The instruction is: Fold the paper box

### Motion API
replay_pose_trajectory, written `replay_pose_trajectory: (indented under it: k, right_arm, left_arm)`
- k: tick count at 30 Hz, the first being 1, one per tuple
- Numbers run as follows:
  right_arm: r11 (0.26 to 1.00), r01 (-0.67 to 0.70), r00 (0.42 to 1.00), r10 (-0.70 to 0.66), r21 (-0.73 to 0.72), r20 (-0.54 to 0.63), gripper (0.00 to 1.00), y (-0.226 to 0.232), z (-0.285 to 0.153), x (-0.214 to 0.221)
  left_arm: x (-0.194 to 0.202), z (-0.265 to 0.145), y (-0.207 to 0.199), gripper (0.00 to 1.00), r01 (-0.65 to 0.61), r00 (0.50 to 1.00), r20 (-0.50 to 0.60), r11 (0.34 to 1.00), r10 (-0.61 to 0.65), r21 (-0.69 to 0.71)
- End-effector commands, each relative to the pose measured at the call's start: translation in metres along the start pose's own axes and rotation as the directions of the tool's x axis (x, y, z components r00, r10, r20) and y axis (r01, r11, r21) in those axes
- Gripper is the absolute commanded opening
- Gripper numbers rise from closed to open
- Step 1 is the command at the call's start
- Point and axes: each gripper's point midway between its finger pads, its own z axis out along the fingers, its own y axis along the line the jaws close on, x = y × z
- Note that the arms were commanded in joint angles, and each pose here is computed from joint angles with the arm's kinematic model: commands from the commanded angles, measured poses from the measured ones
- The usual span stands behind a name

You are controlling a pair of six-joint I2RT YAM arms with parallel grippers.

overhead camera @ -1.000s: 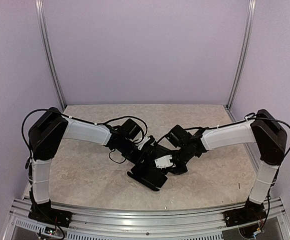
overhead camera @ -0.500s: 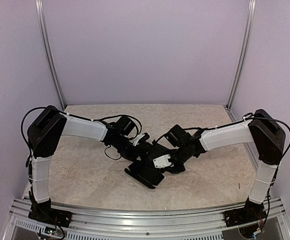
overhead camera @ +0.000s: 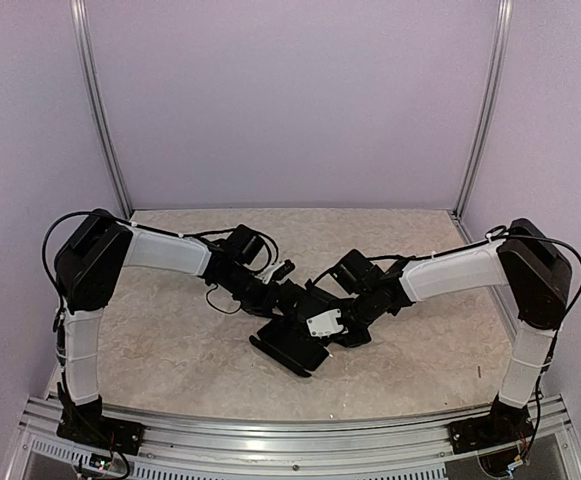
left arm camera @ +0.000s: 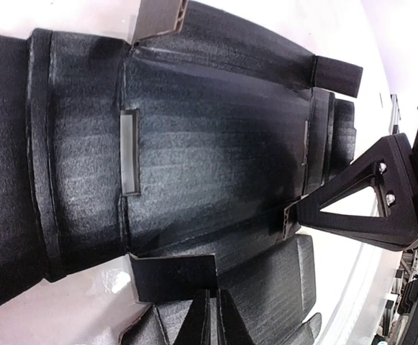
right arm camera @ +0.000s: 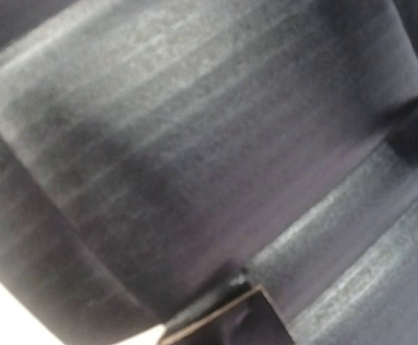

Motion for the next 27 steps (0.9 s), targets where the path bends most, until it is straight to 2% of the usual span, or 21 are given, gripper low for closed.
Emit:
replay_pose_trajectory:
  k: [1,14,19,27]
  right_arm:
    - [0.985,-0.041,0.981,0.008,-0.169,-0.192,0.00,0.058,0.037,0.058]
    - [0.986,-0.044,0.982,0.014,-0.160,-0.186,0.00,0.055,0.035,0.056]
    - [0.987,-0.044,0.982,0.014,-0.154,-0.188,0.00,0.055,0.034,0.057]
    - [0.991,-0.065,0.983,0.043,-0.119,-0.181,0.00,0.046,0.032,0.052]
  left_arm:
    - [-0.015,-0.012,-0.006,0.06,-0.018,0.999,0.034,1.000,0.018,0.005]
    - [-0.012,0.012,0.013,0.05,0.022,1.000,-0.005,1.000,-0.022,0.004]
    - [0.002,0.026,0.027,0.05,0.050,0.998,-0.049,0.999,-0.050,-0.014]
    - [0.022,0.039,0.048,0.05,0.046,0.993,-0.098,0.990,-0.059,-0.135]
